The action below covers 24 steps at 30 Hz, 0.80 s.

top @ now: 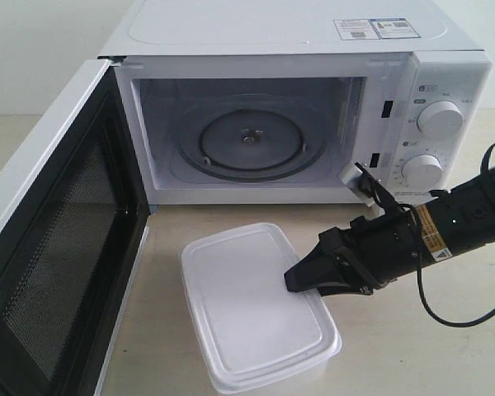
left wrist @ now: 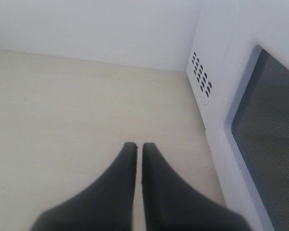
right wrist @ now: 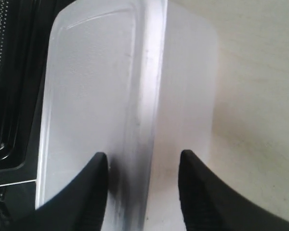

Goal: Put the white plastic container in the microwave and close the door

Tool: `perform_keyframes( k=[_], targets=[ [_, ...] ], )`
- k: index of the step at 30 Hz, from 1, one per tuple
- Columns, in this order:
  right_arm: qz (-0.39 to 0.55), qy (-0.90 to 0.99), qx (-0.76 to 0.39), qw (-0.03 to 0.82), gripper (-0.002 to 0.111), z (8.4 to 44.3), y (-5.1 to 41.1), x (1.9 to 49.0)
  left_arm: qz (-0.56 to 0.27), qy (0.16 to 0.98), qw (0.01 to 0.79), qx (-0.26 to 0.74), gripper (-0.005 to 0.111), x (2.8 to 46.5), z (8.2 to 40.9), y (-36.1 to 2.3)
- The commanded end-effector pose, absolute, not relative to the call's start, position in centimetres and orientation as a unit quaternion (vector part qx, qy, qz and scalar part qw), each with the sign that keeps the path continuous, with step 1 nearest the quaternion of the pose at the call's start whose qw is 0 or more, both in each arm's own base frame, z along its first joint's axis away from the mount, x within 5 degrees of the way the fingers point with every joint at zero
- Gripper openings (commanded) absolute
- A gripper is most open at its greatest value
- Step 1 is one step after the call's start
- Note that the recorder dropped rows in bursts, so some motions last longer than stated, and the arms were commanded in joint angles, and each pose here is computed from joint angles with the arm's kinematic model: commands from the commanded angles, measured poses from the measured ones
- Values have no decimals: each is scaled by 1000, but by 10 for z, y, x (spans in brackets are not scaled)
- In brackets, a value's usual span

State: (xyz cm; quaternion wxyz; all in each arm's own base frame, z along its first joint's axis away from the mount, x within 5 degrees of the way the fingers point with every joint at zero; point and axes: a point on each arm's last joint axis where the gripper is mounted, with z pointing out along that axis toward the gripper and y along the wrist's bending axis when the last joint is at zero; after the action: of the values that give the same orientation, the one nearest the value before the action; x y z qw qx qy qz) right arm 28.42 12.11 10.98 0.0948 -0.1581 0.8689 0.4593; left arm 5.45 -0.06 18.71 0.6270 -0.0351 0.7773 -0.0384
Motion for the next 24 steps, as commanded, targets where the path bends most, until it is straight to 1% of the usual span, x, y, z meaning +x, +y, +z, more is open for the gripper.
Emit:
perform_keyframes(
  k=[1,3,4,12,16,18,21,24],
  targets=[
    [460,867,-166,95,17,109,122,282,-39,776,629,-36,4,55,187,-1],
    [465,863,-174,96,1,110,122,282,-39,776,629,-36,4,55,187,-1],
    [467,861,-176,96,0,110,122,281,-39,776,629,-36,4,55,187,-1],
    [469,859,-179,96,0,111,123,281,-39,776,629,-36,4,55,187,-1],
    [466,865,-163,91,0,111,122,282,-39,776,629,-36,4,55,187,-1],
    [467,865,-148,104,0,115,122,285,-39,776,629,-36,4,55,187,-1],
    [473,861,-122,144,0,134,123,290,-39,776,629,-36,4,55,187,-1],
    [477,860,-109,148,0,140,123,291,-39,776,629,-36,4,55,187,-1]
  ],
)
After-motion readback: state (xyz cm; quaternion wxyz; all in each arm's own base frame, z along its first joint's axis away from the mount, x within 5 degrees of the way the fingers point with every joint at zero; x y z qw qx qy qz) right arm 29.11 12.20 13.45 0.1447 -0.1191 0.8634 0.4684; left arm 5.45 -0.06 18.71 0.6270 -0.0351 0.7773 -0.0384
